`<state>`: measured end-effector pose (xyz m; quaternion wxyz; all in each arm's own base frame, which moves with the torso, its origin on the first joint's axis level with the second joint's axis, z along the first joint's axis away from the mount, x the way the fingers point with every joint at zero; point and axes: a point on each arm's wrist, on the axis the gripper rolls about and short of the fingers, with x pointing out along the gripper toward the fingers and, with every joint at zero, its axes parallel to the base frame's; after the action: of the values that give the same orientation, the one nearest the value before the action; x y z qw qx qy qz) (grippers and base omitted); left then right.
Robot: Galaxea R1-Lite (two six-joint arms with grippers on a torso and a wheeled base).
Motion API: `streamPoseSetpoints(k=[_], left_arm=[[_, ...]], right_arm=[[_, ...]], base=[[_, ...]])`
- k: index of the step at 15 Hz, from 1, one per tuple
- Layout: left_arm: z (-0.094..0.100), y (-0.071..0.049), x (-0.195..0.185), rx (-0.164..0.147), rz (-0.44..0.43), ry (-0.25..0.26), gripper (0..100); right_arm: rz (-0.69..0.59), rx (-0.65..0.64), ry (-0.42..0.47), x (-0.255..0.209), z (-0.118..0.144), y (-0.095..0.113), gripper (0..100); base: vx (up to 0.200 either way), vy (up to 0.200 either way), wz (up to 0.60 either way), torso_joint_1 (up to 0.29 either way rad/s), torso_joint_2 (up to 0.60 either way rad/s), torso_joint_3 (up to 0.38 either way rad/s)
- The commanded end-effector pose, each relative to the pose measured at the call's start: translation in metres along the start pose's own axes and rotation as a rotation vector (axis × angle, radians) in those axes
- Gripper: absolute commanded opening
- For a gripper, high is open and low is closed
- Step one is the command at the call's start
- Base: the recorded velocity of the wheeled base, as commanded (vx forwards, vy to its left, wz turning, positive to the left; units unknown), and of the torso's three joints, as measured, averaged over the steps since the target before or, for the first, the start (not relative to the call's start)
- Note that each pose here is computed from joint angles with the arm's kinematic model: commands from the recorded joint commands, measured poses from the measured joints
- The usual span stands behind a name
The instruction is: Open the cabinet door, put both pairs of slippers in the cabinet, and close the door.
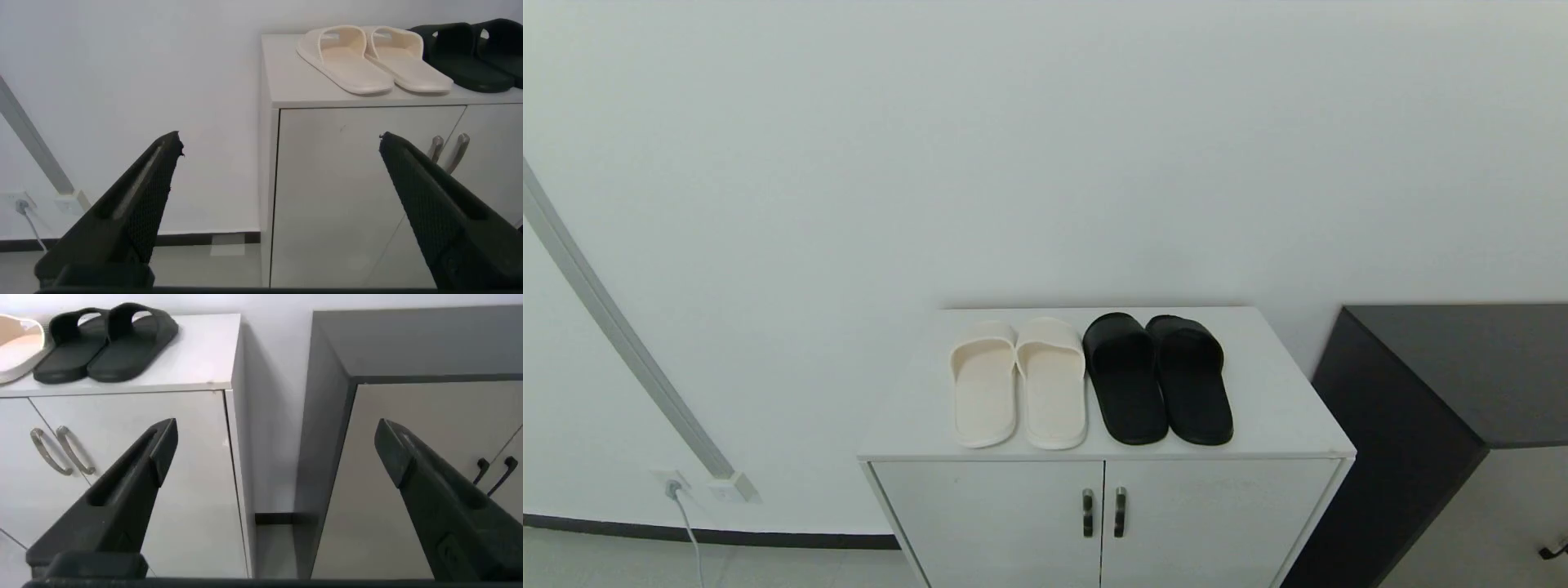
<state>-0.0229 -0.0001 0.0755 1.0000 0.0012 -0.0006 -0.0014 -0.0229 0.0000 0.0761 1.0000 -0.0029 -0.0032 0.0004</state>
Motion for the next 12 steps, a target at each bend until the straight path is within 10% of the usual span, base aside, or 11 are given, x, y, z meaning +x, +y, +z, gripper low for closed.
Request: streamPoseSetpoints(k=[1, 3, 7, 12], left_arm=[[0.000, 0.000, 0.000, 0.001, 0.000, 0.001, 100], [0.000, 0.000, 0.000, 0.001, 0.001, 0.001, 100], [0.000, 0.000, 0.000, -0.001, -0.002, 0.001, 100], [0.000, 0.000, 0.000, -0.001, -0.005, 0.001, 100]], right_arm=[[0.008, 0.062, -0.102, -0.005, 0.039, -0.001, 100], [0.066, 0.179, -0.059, 0.001, 0.099, -0.001, 100], [0.237, 0.088, 0.320, 0.049, 0.071, 0.005, 100], [0.349, 0.156, 0.382, 0.133, 0.082, 0.027, 100]], base=[[0.000, 0.000, 0.00, 0.000, 0.00, 0.000], [0.000, 0.000, 0.00, 0.000, 0.00, 0.000], [0.000, 0.000, 0.00, 0.000, 0.00, 0.000], [0.000, 0.000, 0.00, 0.000, 0.00, 0.000]])
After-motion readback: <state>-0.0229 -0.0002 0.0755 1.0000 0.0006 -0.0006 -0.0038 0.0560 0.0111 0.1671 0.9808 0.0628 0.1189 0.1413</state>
